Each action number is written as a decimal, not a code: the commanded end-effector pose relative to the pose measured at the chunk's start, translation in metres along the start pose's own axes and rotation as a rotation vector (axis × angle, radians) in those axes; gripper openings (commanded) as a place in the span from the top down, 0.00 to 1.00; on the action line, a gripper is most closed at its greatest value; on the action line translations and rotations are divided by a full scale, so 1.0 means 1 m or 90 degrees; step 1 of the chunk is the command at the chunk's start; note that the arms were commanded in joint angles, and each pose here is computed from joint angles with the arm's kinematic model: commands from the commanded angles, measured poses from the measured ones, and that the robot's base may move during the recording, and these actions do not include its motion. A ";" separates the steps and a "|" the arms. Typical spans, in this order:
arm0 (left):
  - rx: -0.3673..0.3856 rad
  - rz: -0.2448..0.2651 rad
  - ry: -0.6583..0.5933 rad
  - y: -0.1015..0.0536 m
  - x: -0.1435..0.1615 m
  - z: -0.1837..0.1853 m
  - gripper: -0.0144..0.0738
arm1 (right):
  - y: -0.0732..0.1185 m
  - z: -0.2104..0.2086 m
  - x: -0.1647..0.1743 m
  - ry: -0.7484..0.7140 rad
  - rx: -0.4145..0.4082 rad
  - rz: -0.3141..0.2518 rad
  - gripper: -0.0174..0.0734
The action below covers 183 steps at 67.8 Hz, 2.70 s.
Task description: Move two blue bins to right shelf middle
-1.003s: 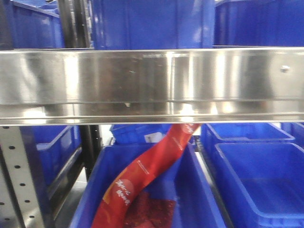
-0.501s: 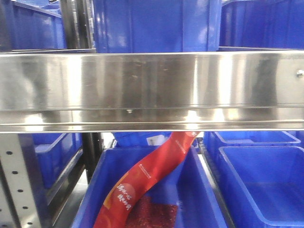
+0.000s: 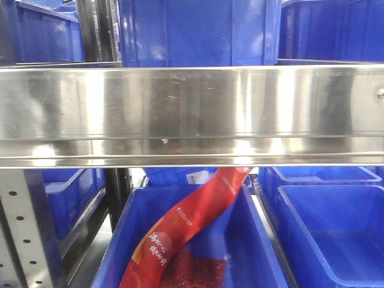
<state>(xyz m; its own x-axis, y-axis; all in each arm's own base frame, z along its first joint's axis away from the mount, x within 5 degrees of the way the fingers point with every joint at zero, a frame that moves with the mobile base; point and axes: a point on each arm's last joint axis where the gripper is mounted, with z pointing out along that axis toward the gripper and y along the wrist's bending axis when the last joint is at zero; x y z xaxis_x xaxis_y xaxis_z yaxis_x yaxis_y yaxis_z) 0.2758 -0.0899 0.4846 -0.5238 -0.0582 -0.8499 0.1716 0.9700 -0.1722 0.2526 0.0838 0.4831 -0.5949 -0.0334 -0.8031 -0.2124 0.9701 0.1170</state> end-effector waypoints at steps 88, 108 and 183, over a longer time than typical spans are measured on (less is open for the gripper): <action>-0.012 0.036 0.143 0.001 0.045 0.118 0.96 | -0.010 0.125 0.023 0.137 0.105 0.079 0.99; -0.014 0.037 0.152 0.001 0.048 0.122 0.55 | -0.009 0.134 0.023 0.135 0.102 0.076 0.74; 0.018 0.055 0.127 -0.041 0.006 0.012 0.96 | -0.018 -0.014 0.016 -0.024 0.106 0.062 0.99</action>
<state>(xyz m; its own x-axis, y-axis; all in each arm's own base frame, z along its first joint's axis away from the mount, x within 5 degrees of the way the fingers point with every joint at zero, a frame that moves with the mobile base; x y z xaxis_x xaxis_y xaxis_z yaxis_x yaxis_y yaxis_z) 0.2881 -0.1309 0.4739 -0.6790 0.0842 -0.7293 0.2567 0.9579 -0.1284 0.2396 0.0644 0.4773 -0.5962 0.0839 -0.7985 -0.0126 0.9934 0.1137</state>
